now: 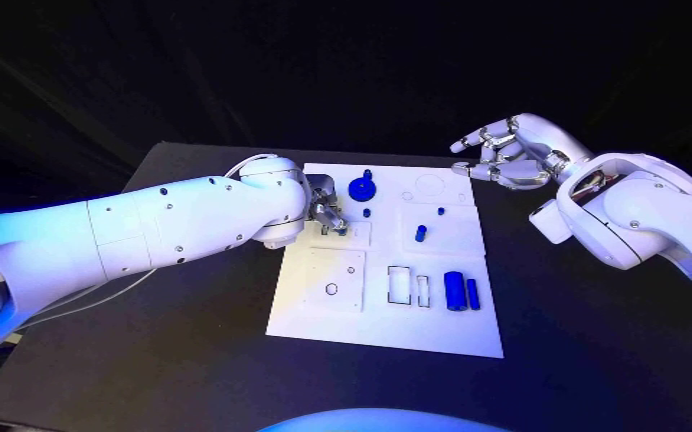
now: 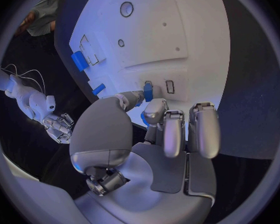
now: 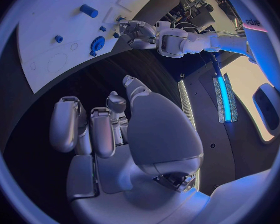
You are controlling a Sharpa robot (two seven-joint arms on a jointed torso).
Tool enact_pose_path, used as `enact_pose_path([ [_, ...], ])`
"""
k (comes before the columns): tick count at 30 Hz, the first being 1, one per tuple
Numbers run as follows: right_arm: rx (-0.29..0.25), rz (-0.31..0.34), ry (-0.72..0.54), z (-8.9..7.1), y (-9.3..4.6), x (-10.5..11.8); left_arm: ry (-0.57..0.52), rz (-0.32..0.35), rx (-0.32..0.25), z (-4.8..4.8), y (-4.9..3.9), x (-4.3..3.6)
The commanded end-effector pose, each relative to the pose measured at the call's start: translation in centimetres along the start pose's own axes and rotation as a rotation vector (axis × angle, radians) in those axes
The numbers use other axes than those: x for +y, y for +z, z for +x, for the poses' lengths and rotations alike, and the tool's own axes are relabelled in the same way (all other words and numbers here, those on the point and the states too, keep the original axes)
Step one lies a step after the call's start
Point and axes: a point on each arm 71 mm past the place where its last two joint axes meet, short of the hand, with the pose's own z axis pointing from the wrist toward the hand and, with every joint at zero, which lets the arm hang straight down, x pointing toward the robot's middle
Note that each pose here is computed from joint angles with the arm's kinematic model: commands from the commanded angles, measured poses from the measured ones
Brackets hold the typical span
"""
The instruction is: Assemble the parts on the task board
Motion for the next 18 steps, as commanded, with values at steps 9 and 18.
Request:
enact_pose_path([
  [9, 0.010, -0.004, -0.018, 0.13, -0.03, 0.06, 0.059, 0.001, 0.054, 0.44, -0.02, -0.18],
  [18, 0.011, -0.006, -0.019, 0.16, -0.03, 0.07, 0.072, 0.004, 0.067, 0.56, -0.04, -0.30],
])
